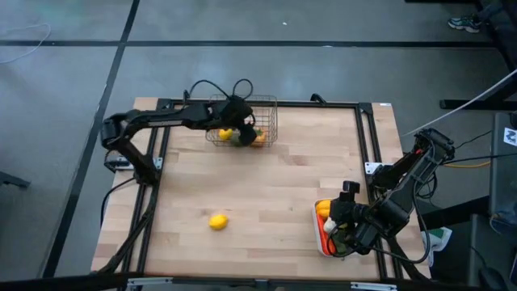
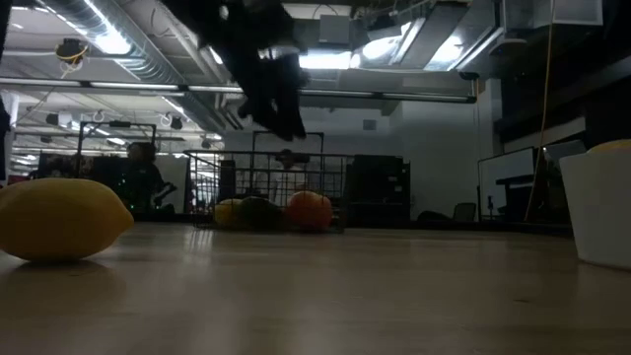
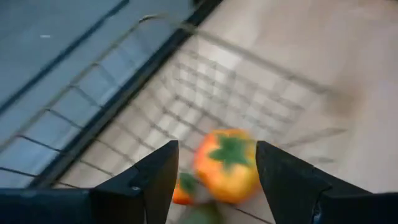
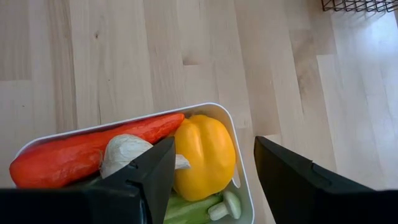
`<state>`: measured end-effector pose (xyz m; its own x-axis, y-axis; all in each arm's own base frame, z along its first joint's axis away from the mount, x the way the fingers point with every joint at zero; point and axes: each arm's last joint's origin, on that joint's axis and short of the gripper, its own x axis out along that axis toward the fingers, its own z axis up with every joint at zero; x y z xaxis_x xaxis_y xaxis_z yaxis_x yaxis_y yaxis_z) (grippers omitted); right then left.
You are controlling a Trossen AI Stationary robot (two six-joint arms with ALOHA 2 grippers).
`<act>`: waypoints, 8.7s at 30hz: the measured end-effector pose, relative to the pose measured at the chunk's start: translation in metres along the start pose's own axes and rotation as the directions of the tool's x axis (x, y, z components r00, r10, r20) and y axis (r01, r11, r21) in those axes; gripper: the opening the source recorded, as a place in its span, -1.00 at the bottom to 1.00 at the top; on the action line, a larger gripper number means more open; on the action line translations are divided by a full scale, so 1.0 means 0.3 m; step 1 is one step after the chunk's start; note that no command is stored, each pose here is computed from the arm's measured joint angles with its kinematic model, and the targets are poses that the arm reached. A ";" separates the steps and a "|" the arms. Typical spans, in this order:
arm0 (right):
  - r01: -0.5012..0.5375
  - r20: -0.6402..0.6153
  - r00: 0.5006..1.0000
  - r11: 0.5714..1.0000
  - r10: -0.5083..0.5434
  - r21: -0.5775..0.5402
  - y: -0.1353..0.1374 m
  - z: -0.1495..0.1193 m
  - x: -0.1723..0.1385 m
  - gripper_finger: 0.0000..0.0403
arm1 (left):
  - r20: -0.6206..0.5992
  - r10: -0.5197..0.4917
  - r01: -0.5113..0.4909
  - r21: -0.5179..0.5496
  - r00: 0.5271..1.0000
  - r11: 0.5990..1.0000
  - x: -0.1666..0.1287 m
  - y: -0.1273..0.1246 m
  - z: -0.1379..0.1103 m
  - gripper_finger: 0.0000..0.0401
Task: Sort produce into baskets
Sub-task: Put the lemon into the mesh basket
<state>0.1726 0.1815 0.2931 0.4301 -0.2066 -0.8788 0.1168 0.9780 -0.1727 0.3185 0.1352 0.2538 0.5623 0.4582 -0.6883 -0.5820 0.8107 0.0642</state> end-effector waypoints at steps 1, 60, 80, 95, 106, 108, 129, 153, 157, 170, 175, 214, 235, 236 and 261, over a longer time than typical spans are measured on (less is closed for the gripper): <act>0.000 0.000 1.000 1.000 0.000 0.000 0.000 0.000 0.000 0.08 | 0.005 -0.033 0.033 -0.012 0.999 0.999 -0.034 -0.010 0.004 0.06; -0.057 0.044 0.997 0.998 0.056 0.036 0.019 0.016 -0.001 0.08 | -0.719 -0.281 0.407 0.003 0.636 0.914 -0.299 -0.702 -0.542 0.06; -0.072 0.056 0.996 0.996 0.069 0.045 0.024 0.020 -0.002 0.08 | -0.754 -0.239 0.215 -0.132 0.612 0.968 -0.295 -0.678 -0.543 0.06; -0.082 0.064 0.995 0.995 0.078 0.053 0.027 0.022 -0.002 0.08 | -0.795 -0.246 -0.149 -0.386 0.555 0.910 -0.323 -0.691 -0.568 0.06; -0.096 0.075 0.993 0.994 0.091 0.061 0.032 0.026 -0.003 0.08 | -0.721 -0.214 -0.262 -0.487 0.659 0.833 -0.319 -0.701 -0.565 0.06; -0.101 0.079 0.992 0.993 0.096 0.064 0.033 0.028 -0.003 0.08 | -0.713 -0.207 -0.270 -0.494 0.670 0.826 -0.318 -0.700 -0.564 0.06; -0.229 0.234 0.944 0.973 0.231 -0.034 -0.148 0.084 -0.126 0.08 | -0.700 -0.191 -0.279 -0.498 0.689 0.821 -0.319 -0.699 -0.565 0.06; -0.453 0.791 0.557 0.891 0.254 0.033 -0.555 -0.433 0.109 0.08 | -0.701 -0.189 -0.266 -0.485 0.688 0.833 -0.319 -0.698 -0.566 0.06; -0.429 0.790 0.570 0.902 0.225 0.052 -0.533 -0.421 0.147 0.08 | -0.695 -0.184 -0.270 -0.490 0.695 0.829 -0.320 -0.699 -0.567 0.06; -0.443 0.771 0.592 0.894 0.237 0.065 -0.457 -0.447 0.332 0.08 | -0.694 -0.186 -0.270 -0.493 0.696 0.827 -0.320 -0.699 -0.567 0.06; -0.384 0.801 0.574 0.920 0.169 0.082 -0.464 -0.438 0.330 0.08 | -0.694 -0.185 -0.272 -0.492 0.696 0.827 -0.320 -0.699 -0.567 0.06; -0.287 0.763 0.612 0.957 0.210 -0.033 -0.518 -0.427 0.359 0.08 | -0.693 -0.185 -0.225 -0.456 0.697 0.861 -0.328 -0.705 -0.573 0.06; -0.288 0.764 0.611 0.957 0.209 -0.032 -0.518 -0.427 0.359 0.08 | -0.615 -0.260 0.073 -0.312 0.745 0.947 -0.391 -0.778 -0.618 0.20; -0.288 0.764 0.611 0.957 0.209 -0.032 -0.518 -0.427 0.359 0.08 | -0.608 -0.258 0.080 -0.304 0.751 0.949 -0.393 -0.780 -0.620 0.26; -0.287 0.763 0.611 0.957 0.208 -0.031 -0.518 -0.427 0.360 0.08 | -0.513 -0.223 0.256 -0.008 0.829 0.967 -0.350 -0.793 -0.728 0.46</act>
<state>0.0863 0.0108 0.1682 0.9707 0.0555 -0.2338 -0.0394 0.9965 0.0731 0.2695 -0.1854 0.1530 0.2944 0.0116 -0.9556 -0.4234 0.8980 -0.1196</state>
